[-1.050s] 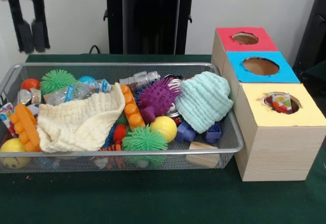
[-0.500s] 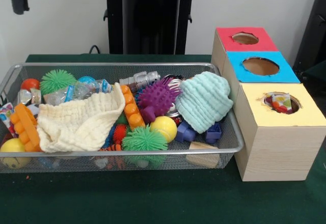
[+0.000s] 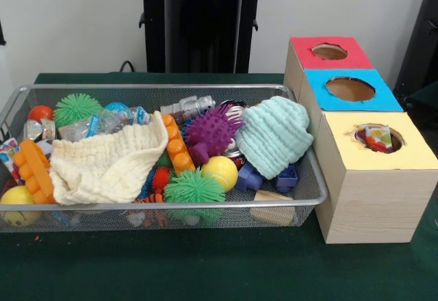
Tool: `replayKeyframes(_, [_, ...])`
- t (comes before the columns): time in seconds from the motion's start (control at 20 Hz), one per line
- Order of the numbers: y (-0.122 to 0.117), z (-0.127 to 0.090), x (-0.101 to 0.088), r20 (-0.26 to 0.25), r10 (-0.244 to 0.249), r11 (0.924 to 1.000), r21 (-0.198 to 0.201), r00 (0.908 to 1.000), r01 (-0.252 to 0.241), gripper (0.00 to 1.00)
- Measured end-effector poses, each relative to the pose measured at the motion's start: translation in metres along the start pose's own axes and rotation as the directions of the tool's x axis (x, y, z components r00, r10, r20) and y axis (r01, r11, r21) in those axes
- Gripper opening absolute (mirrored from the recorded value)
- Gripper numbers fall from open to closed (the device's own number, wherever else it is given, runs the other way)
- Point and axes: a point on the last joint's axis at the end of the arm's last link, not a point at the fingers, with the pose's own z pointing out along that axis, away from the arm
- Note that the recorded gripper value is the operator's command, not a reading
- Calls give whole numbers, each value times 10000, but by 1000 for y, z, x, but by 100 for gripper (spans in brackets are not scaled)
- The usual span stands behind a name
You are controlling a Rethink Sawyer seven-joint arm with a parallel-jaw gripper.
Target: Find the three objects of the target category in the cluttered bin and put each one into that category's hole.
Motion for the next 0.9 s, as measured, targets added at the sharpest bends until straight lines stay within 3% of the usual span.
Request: replayKeyframes(0.9, [8, 81, -2, -216, -360, 9987, -365, 9991, 352, 100])
